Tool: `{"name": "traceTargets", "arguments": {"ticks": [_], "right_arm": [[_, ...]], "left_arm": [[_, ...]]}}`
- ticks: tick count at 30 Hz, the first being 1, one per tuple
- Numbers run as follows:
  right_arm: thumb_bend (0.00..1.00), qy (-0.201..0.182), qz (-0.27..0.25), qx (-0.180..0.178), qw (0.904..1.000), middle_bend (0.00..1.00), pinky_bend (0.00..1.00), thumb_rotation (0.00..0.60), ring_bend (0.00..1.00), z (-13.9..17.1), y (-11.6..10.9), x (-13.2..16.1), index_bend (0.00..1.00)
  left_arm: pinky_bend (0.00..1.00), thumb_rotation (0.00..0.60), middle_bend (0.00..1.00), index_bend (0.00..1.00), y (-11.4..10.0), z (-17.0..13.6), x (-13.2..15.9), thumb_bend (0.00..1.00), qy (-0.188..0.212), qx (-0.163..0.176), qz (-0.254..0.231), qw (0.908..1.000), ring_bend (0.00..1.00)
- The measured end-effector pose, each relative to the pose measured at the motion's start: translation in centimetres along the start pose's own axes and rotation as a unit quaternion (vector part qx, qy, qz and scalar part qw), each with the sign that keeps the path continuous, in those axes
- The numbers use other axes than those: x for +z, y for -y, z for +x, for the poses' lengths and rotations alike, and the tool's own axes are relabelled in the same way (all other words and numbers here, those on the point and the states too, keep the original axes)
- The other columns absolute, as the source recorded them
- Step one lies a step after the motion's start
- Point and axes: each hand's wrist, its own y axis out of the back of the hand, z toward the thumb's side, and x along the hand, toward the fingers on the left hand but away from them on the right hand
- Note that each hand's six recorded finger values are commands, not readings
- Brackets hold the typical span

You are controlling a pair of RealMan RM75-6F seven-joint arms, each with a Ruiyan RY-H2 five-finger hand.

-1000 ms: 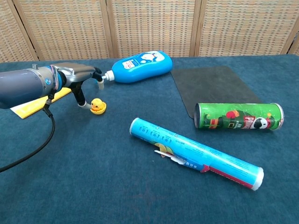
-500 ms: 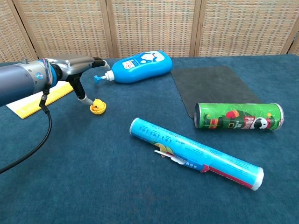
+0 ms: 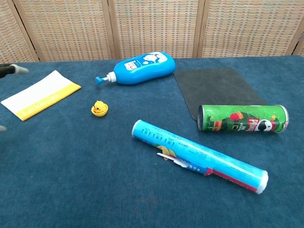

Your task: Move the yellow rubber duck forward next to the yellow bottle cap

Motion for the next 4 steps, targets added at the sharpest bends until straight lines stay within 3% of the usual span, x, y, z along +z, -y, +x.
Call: {"name": "traceTargets", "arguments": {"ticks": [4], "right_arm": [[0.1,-0.005,0.011,-0.006,0.9999,0.0,0.0,0.6,0.0,0.2,0.0,0.6,0.0]], "left_arm": [[0.0,0.6,0.0,0.0,0.2,-3.7,-2.2,0.16,-0.027,0.017,0.005,0.9995,0.0]]}}
